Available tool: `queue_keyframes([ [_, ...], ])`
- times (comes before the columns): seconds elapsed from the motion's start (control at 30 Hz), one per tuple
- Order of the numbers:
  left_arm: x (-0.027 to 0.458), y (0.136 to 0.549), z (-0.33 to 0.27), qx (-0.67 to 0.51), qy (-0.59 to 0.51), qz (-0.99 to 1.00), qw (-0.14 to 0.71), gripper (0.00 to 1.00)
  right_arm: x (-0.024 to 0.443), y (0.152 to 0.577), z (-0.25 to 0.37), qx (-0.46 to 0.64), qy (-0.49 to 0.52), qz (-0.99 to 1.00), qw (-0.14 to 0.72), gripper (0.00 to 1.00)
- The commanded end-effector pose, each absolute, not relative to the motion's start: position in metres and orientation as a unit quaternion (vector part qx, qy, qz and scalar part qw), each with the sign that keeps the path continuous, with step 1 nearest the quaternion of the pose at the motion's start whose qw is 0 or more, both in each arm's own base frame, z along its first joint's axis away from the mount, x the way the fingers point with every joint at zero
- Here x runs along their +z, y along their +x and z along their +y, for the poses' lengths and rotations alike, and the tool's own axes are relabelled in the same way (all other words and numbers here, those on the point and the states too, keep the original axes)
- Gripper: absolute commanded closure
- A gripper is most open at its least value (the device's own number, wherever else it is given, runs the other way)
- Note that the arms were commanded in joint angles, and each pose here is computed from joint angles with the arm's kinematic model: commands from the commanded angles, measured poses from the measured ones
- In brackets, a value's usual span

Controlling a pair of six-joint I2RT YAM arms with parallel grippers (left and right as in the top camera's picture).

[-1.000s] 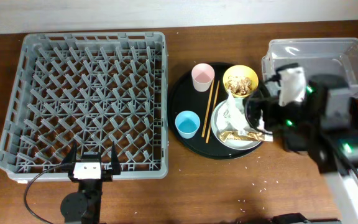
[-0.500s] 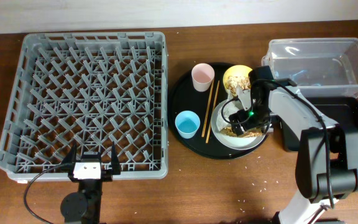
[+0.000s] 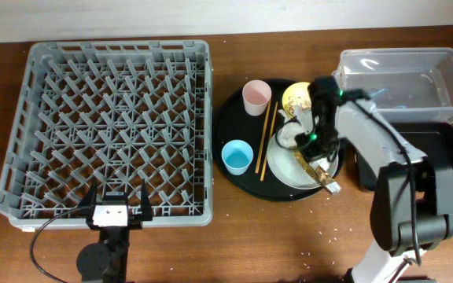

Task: Sort waste into correct bins and load items into the dishwasher rack
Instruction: 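Grasp the tissue and wrapper with the right gripper, drop into clear bin, then grasp the yellow bowl rim with the right gripper and lift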

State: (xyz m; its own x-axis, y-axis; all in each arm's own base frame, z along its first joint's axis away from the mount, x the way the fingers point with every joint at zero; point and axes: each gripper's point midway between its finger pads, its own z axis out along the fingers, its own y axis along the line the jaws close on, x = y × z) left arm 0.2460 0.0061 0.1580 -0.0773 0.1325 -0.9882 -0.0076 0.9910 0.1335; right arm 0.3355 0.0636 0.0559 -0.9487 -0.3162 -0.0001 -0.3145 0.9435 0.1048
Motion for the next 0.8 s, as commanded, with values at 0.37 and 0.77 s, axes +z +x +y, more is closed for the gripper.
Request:
queue_keyframes([
  [0.37, 0.157, 0.246, 0.005, 0.056, 0.05, 0.732, 0.677, 0.0, 0.244, 0.446, -0.059, -0.072, -0.253, -0.927, -0.267, 0.96],
  [0.77, 0.157, 0.246, 0.005, 0.056, 0.05, 0.732, 0.677, 0.0, 0.2, 0.522, -0.18, 0.04, -0.463, -0.8, -0.378, 0.76],
])
